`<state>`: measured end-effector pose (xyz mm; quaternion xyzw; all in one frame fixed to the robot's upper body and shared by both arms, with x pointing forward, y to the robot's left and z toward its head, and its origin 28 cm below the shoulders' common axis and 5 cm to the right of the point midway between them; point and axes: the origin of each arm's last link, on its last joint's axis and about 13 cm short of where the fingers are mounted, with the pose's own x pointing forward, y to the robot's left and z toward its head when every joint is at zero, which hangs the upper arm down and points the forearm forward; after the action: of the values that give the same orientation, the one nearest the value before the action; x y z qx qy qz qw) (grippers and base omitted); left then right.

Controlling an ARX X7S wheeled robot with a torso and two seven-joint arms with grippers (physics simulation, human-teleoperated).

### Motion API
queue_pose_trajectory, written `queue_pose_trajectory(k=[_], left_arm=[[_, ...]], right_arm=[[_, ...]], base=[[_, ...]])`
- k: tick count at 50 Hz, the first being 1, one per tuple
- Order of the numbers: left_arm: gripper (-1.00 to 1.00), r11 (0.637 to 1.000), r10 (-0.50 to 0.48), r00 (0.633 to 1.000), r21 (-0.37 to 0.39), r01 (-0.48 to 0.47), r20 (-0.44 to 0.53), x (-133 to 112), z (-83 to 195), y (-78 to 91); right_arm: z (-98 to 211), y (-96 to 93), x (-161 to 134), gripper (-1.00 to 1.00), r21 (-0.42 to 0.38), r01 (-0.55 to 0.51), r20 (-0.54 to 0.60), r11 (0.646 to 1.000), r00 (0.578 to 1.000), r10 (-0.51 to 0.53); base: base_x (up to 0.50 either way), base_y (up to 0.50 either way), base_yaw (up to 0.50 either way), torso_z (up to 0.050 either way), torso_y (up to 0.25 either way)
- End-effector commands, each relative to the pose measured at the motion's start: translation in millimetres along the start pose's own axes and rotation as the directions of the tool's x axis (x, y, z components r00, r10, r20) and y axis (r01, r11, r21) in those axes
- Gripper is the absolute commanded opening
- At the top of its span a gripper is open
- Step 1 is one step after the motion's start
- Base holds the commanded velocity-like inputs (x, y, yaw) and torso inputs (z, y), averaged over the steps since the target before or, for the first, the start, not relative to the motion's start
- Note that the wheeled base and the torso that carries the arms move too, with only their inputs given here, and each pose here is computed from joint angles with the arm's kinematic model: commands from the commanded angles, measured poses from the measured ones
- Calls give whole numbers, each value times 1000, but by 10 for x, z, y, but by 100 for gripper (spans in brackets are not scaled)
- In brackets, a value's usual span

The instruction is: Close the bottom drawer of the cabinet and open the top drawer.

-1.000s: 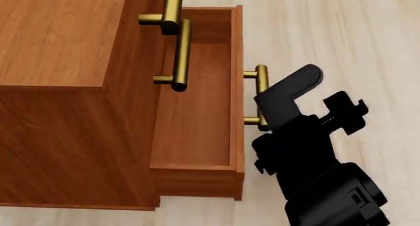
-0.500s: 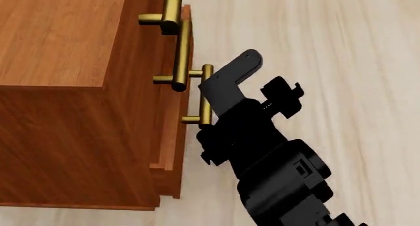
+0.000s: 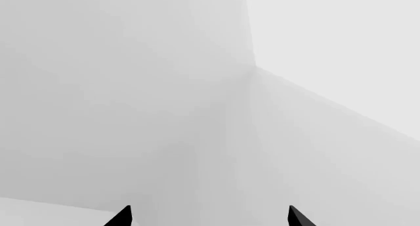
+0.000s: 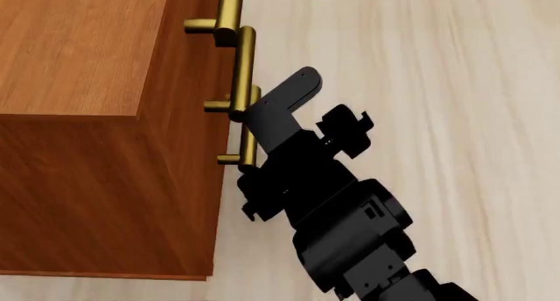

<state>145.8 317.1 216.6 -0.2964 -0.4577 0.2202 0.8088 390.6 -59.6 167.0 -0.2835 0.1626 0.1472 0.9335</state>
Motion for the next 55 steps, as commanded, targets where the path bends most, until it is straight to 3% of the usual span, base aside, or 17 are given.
queue_pose_trajectory(k=[1,11,13,15,17,26,35,38,45,46,52,53,54,55], left_arm=[[100,1000,-1,1000,-3,1,0,-1,3,0],[100,1000,1,1000,-2,-1,1,-1,1,1],[100,1000,1,1000,-1,-1,1,0,0,1],[100,1000,1,1000,0,-1,1,0,-1,1],[100,1000,1,1000,1,-1,0,1,-1,0],[100,1000,2,1000,12,-2,-2,2,-6,-3],[100,1000,2,1000,17,-2,-3,1,-7,-6],[100,1000,3,1000,21,-3,-3,2,-8,-8],[100,1000,3,1000,24,-3,-4,3,-12,-6],[100,1000,4,1000,26,-4,-4,5,-14,-7],[100,1000,4,1000,24,-3,-5,4,-17,-4],[100,1000,3,1000,24,-3,-5,5,-17,-7],[100,1000,3,1000,25,-3,-6,5,-19,-6],[100,1000,3,1000,25,-3,-6,4,-20,-5]], right_arm=[[183,171,-50,100,-25,-51,82,998,995,53],[93,47,-438,100,18,-24,127,1000,992,22],[33,28,-561,100,92,-31,129,995,991,19],[-5,29,-651,100,112,-21,130,994,992,6],[-62,50,-795,100,177,-68,154,982,987,40],[-178,78,-1227,100,258,-60,166,964,986,17],[-206,73,-1745,100,364,-56,299,930,952,-60],[-117,27,-2121,100,454,-110,409,884,907,-97],[45,-54,-2524,100,575,-225,526,787,838,-144],[91,-91,-2623,100,633,-300,567,713,807,-163],[174,-164,-2729,100,707,-441,613,553,772,-168],[179,-167,-2731,100,707,-443,612,551,773,-165],[198,-178,-2737,100,724,-452,600,522,785,-153],[209,-185,-2751,100,736,-503,616,454,776,-139]], base=[[0,6,9,0,0],[0,1,3,0,0],[0,0,0,0,0],[0,0,0,0,0],[0,0,0,0,0],[0,0,0,0,0],[0,0,0,0,0],[0,0,0,0,0],[0,0,0,0,0],[0,0,0,0,0],[0,0,0,0,0],[0,0,0,0,0],[0,0,0,0,0],[0,0,0,0,0]])
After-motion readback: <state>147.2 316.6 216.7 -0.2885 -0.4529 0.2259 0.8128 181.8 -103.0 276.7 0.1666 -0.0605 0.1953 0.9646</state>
